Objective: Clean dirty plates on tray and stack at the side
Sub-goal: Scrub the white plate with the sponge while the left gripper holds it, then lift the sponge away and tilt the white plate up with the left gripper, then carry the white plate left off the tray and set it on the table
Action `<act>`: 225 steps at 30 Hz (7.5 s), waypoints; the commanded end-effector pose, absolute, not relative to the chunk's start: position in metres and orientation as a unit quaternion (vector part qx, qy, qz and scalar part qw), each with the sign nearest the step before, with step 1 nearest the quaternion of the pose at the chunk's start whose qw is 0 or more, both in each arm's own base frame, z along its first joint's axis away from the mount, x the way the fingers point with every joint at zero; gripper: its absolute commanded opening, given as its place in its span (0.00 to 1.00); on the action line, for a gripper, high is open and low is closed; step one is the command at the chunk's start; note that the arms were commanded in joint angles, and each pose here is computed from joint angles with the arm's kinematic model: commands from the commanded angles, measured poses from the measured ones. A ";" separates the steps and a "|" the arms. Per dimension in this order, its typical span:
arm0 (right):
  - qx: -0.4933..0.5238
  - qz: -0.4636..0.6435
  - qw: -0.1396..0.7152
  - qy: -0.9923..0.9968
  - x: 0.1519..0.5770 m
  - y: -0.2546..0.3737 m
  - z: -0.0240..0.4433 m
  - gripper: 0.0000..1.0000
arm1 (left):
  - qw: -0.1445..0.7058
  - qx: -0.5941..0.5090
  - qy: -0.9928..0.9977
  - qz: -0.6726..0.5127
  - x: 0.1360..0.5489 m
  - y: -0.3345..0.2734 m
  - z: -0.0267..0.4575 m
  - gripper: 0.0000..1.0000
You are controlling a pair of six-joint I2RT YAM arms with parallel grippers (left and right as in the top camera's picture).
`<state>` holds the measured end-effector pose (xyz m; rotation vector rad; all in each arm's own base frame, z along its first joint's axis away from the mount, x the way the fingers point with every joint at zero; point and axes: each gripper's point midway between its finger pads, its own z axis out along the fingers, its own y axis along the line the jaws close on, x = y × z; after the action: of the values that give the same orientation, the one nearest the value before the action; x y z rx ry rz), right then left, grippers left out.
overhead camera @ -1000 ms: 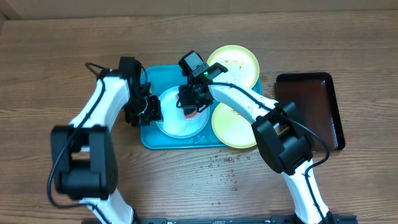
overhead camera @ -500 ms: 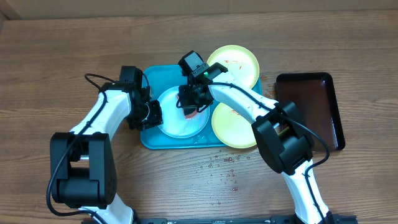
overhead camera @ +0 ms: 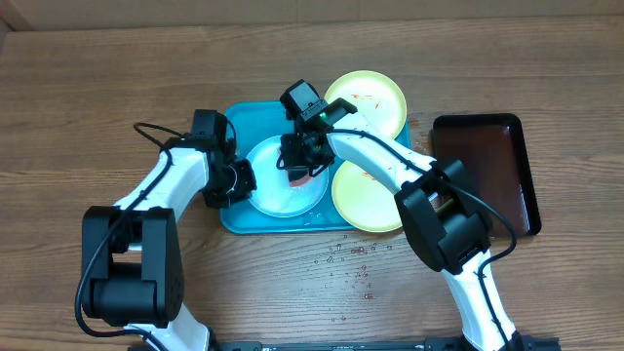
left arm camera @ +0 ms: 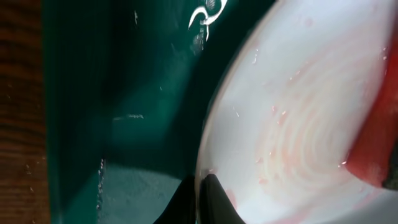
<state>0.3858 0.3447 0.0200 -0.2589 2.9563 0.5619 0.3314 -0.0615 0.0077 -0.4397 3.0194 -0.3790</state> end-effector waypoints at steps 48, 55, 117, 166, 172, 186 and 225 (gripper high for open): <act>-0.215 0.155 -0.009 0.964 0.338 0.338 0.012 0.04 | 0.100 -0.174 0.974 -0.101 0.360 -0.033 0.010 0.04; -0.229 0.261 -0.031 0.937 0.322 0.375 0.026 0.04 | 0.098 -0.170 0.972 -0.128 0.361 -0.042 0.012 0.04; 0.023 0.201 0.165 0.965 0.450 0.109 0.241 0.04 | 0.226 -0.041 0.965 0.130 0.386 -0.003 0.169 0.04; 0.046 0.168 0.135 0.975 0.437 0.074 0.231 0.04 | 0.300 0.020 0.952 0.059 0.392 -0.097 0.193 0.04; 0.045 0.167 0.135 0.976 0.437 0.074 0.231 0.04 | 0.235 -0.099 0.962 -0.099 0.396 -0.025 0.178 0.04; 0.045 0.167 0.134 0.976 0.437 0.074 0.231 0.04 | 0.149 -0.304 0.938 -0.079 0.381 0.131 0.097 0.04; 0.046 0.167 0.130 0.976 0.435 0.074 0.230 0.04 | 0.154 -0.236 0.955 -0.091 0.399 0.149 0.140 0.50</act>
<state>0.4332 0.0744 0.2215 0.1499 2.8644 0.4854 0.3645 0.1901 0.1136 -0.9827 2.7432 -0.0987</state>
